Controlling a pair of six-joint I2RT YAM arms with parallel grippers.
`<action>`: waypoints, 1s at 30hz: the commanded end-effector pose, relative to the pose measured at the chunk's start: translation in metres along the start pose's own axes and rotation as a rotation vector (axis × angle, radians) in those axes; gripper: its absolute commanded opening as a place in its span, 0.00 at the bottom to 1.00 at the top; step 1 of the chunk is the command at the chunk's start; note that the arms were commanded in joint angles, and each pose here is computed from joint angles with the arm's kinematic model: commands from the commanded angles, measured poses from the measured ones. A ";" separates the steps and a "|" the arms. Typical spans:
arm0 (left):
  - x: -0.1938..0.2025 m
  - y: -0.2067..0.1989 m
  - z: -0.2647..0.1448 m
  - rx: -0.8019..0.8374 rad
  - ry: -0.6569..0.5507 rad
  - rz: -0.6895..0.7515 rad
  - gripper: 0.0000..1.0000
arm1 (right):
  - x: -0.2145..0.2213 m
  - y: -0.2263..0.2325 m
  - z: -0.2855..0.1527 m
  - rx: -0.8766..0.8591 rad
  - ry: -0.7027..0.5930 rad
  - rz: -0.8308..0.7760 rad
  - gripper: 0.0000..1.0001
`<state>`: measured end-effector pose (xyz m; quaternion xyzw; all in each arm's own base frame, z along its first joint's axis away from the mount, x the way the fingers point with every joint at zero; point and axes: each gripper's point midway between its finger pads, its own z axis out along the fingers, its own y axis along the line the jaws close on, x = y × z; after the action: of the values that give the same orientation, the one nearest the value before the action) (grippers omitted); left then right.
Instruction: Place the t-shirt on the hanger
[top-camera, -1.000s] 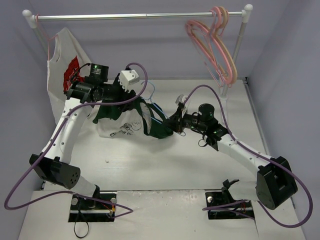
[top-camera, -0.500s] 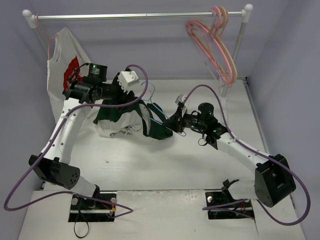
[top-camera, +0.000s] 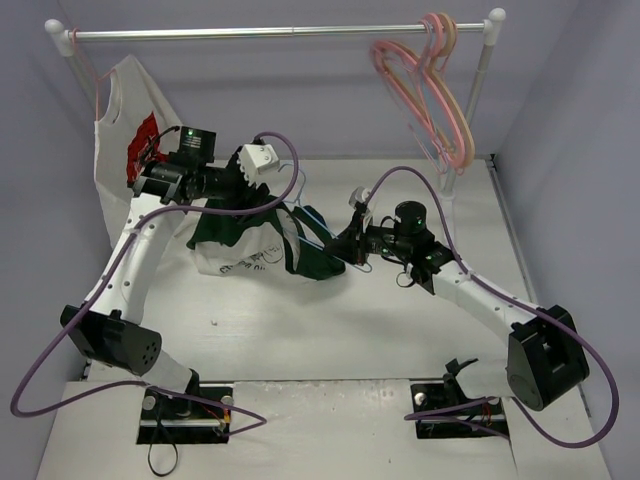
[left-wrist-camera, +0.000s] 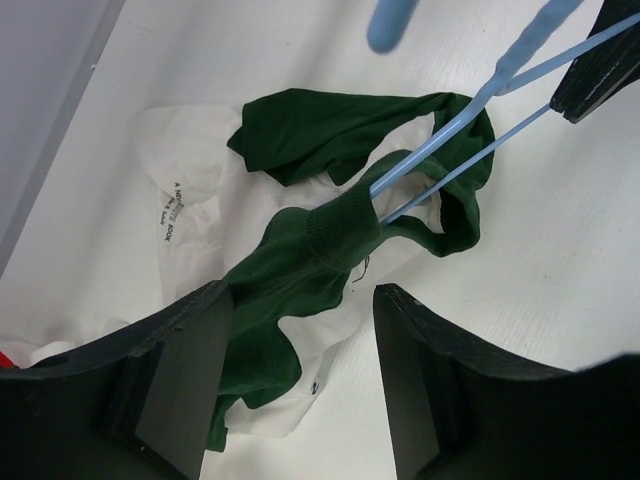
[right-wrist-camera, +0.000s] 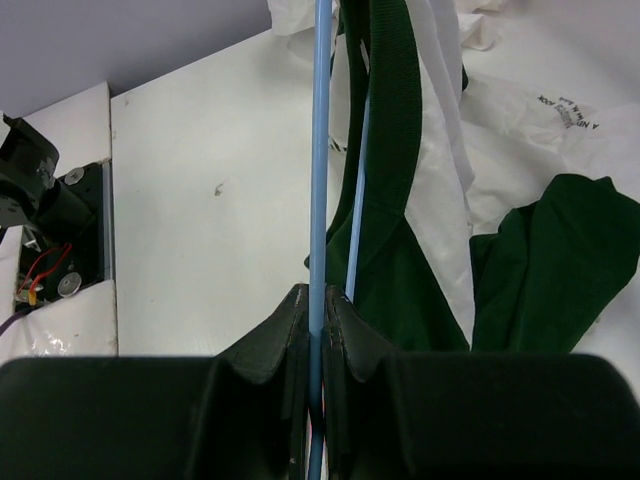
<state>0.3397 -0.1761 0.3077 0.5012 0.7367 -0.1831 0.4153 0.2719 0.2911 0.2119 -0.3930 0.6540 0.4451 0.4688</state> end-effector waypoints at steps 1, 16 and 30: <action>-0.006 0.001 0.005 0.027 -0.040 0.035 0.57 | -0.053 0.012 -0.001 -0.070 -0.119 -0.137 0.00; -0.004 0.012 0.004 -0.004 -0.070 0.017 0.55 | -0.050 0.013 -0.003 -0.075 -0.109 -0.135 0.00; 0.014 -0.026 0.016 0.146 -0.105 -0.057 0.29 | -0.059 0.009 0.002 -0.110 -0.118 -0.133 0.00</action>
<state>0.3366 -0.1776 0.2550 0.4920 0.7459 -0.2401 0.3794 0.2655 0.2899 0.2035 -0.3982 0.6602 0.4678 0.4322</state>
